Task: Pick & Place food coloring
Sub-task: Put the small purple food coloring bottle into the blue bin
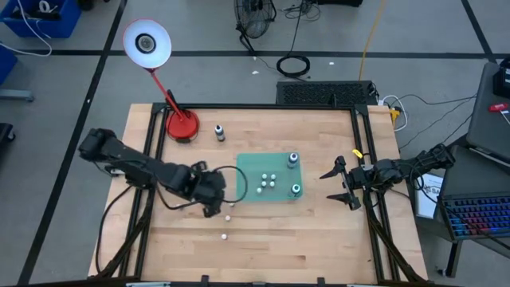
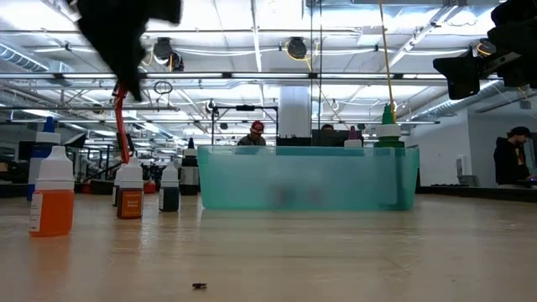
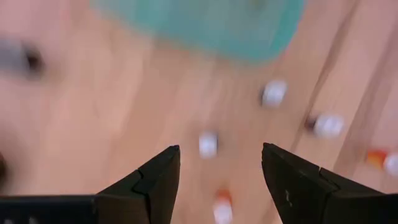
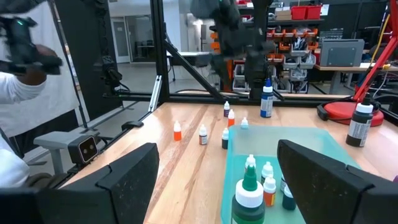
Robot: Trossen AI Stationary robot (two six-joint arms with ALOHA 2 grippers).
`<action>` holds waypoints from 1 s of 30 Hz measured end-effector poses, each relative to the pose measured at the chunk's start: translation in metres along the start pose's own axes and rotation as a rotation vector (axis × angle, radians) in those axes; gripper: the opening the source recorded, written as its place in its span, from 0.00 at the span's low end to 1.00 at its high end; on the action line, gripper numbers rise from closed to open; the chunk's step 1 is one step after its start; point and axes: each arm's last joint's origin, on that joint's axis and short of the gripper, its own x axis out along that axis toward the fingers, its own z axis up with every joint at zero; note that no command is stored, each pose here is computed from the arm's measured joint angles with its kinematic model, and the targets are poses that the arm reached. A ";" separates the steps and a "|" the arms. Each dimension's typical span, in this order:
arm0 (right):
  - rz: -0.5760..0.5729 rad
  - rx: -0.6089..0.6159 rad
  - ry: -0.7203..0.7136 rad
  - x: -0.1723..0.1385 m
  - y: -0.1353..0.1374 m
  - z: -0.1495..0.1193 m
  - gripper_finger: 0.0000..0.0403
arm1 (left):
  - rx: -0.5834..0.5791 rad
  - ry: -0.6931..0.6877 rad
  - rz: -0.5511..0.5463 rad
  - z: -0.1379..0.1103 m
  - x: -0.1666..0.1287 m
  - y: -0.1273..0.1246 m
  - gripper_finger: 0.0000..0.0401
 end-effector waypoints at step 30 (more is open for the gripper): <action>0.000 0.000 0.000 0.000 0.000 0.000 0.78 | -0.295 0.441 0.096 -0.114 0.042 0.005 0.57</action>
